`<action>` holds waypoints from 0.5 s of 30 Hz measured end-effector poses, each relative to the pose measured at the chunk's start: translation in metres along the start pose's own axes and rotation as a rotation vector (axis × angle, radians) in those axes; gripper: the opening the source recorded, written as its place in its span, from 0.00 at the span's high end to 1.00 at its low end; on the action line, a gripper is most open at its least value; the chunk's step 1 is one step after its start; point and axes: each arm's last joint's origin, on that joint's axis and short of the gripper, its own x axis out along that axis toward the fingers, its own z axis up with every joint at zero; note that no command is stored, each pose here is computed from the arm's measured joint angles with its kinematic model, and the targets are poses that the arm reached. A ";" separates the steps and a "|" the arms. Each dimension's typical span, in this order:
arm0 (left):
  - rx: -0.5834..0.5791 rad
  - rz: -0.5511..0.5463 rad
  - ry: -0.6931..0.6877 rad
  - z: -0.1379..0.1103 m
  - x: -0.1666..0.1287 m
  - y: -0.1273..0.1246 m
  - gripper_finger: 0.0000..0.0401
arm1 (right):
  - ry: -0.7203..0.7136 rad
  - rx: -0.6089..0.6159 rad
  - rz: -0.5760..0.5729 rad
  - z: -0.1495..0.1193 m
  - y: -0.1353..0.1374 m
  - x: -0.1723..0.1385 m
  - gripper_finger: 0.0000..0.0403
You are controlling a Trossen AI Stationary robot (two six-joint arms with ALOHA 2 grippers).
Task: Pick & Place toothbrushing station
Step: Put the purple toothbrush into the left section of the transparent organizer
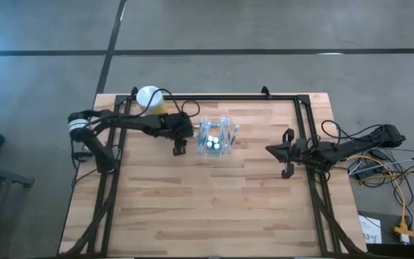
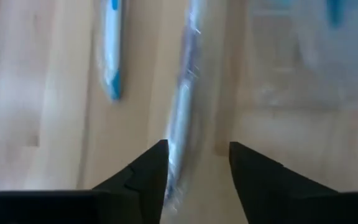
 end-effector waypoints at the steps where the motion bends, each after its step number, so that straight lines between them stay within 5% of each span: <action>1: 0.005 0.007 0.003 0.003 0.002 0.001 0.56 | 0.007 0.001 0.006 -0.001 0.000 0.000 0.98; 15: 0.006 -0.023 0.104 -0.001 0.039 0.018 0.54 | 0.040 0.012 0.047 -0.004 0.001 0.000 0.98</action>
